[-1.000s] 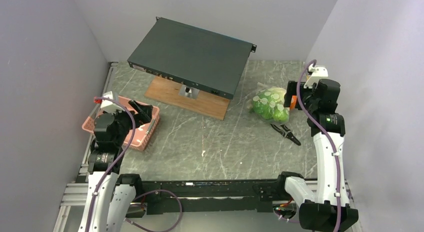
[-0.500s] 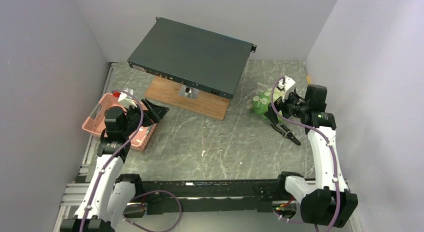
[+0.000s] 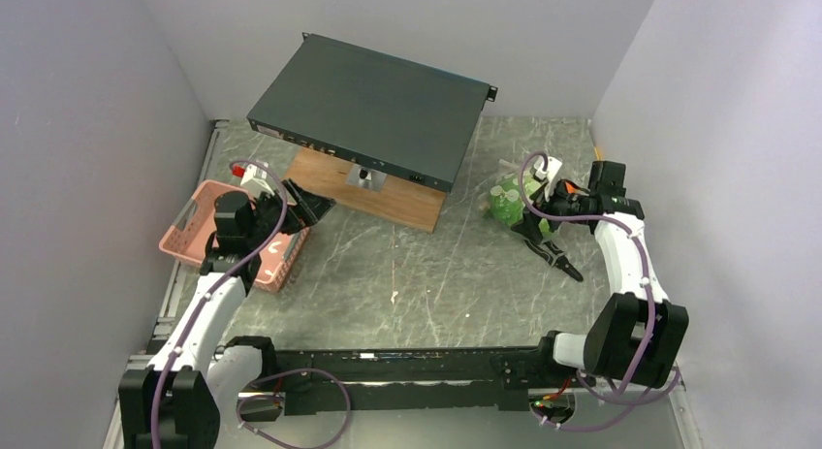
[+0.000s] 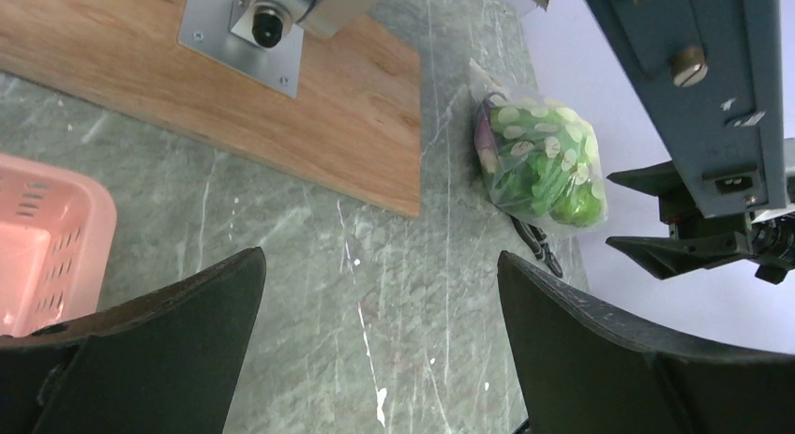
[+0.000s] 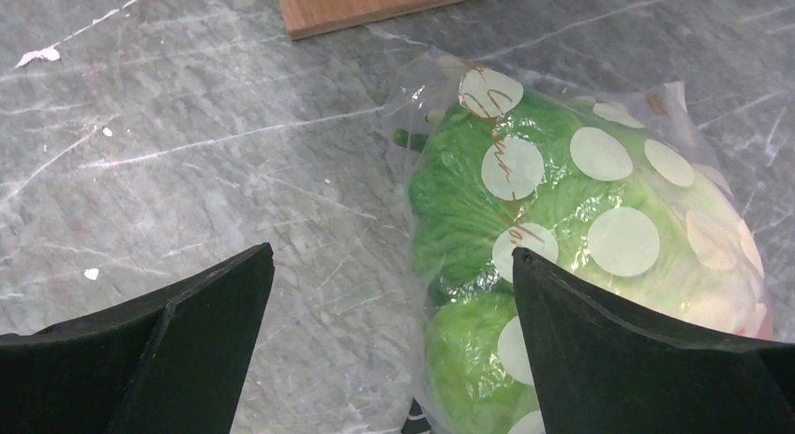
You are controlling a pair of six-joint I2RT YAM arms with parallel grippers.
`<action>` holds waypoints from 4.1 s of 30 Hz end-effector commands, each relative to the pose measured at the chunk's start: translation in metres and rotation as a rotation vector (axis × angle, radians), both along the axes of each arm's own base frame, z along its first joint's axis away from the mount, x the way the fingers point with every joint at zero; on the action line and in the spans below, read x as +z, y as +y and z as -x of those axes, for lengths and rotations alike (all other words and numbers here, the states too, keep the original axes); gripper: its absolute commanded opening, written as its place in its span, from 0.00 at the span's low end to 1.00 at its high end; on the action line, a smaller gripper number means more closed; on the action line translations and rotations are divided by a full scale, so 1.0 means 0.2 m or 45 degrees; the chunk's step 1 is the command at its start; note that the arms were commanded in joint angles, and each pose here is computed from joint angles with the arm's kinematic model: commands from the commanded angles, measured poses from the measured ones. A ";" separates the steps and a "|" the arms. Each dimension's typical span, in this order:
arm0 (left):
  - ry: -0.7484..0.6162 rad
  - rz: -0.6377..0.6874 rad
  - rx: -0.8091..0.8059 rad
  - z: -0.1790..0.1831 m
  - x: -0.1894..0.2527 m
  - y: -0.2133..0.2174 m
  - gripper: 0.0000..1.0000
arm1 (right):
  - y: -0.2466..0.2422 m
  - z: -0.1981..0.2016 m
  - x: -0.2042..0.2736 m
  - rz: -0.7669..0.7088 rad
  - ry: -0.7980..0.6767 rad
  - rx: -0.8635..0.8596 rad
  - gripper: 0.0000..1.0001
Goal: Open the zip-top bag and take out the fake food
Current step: Pick up the zipper food storage bag at the center of the board.
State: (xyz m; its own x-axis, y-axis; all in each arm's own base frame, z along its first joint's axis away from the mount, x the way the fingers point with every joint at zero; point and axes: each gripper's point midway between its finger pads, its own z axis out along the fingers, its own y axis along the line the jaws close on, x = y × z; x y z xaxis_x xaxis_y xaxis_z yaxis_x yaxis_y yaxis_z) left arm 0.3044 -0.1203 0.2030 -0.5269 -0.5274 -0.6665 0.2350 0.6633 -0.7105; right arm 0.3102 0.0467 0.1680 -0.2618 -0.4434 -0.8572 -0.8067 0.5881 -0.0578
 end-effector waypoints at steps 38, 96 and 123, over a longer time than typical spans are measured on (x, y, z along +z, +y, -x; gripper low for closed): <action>-0.212 -0.043 -0.147 -0.07 0.19 -0.21 0.99 | 0.06 -0.46 -0.15 0.381 0.071 -0.076 0.87; 0.485 0.321 -0.418 0.33 -0.31 -0.67 0.98 | 0.79 0.76 -0.11 -0.026 0.027 1.130 0.07; 0.989 0.432 -0.045 0.29 -0.63 -0.87 0.84 | 0.92 0.76 0.08 -0.127 -0.086 1.213 0.00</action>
State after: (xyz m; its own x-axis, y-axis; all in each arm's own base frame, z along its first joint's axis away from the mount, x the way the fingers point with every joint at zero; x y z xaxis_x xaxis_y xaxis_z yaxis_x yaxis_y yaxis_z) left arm 0.2370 -0.3002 0.0812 -0.8526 -0.5181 0.0685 -0.3103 0.3964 -0.8640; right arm 0.1531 0.2117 0.1471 0.1756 -0.4929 -0.8522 -0.9577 -0.2860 -0.0319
